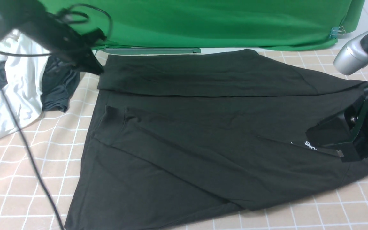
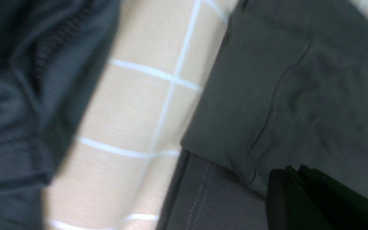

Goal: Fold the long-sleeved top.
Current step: Use the left arm to clamp the cuff farthest from it

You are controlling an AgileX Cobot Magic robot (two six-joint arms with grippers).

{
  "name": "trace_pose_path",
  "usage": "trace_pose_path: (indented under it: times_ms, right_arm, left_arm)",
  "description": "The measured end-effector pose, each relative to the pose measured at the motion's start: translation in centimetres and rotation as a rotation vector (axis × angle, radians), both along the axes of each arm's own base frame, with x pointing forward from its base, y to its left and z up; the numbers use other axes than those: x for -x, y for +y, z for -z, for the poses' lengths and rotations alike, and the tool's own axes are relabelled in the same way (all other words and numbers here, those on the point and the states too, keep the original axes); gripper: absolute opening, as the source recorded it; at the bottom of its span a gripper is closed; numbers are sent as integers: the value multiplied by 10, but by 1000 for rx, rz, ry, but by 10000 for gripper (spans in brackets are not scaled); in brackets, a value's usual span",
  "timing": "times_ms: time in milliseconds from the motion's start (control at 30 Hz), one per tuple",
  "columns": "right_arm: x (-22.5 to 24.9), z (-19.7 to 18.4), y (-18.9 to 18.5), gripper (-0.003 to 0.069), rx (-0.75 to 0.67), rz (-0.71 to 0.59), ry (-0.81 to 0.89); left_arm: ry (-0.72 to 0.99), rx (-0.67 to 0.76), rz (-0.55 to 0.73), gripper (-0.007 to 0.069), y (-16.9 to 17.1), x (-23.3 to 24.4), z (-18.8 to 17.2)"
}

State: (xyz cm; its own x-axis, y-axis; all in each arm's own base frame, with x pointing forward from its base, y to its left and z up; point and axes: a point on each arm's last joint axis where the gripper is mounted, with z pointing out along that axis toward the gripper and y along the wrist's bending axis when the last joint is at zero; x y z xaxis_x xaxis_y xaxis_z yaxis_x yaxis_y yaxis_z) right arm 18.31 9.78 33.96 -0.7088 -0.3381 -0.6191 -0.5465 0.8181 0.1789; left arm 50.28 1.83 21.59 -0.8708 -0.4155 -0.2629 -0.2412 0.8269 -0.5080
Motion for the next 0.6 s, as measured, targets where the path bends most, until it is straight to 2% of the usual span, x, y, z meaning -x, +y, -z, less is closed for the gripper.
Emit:
trace_pose_path:
  times_ms: [100, 200, 300, 467, 600]
  right_arm:
    - [-1, 0, 0, 240, -4, 3, -8]
    - [-2, -1, 0, 240, -9, 9, -22]
    - [-3, -2, 0, 240, -13, 13, -32]
    - [-4, -3, 1, 240, -20, 20, -51]
    - [-6, -4, 1, 240, -27, 27, -69]
  left_arm:
    - [25, 3, -1, 25, 15, 1, 7]
    - [75, -62, 15, 77, 18, 2, 20]
    - [101, -112, 20, 169, 15, 1, 30]
    - [71, -130, 13, 368, 4, -5, 36]
    - [30, -140, 29, 465, -13, -10, 40]
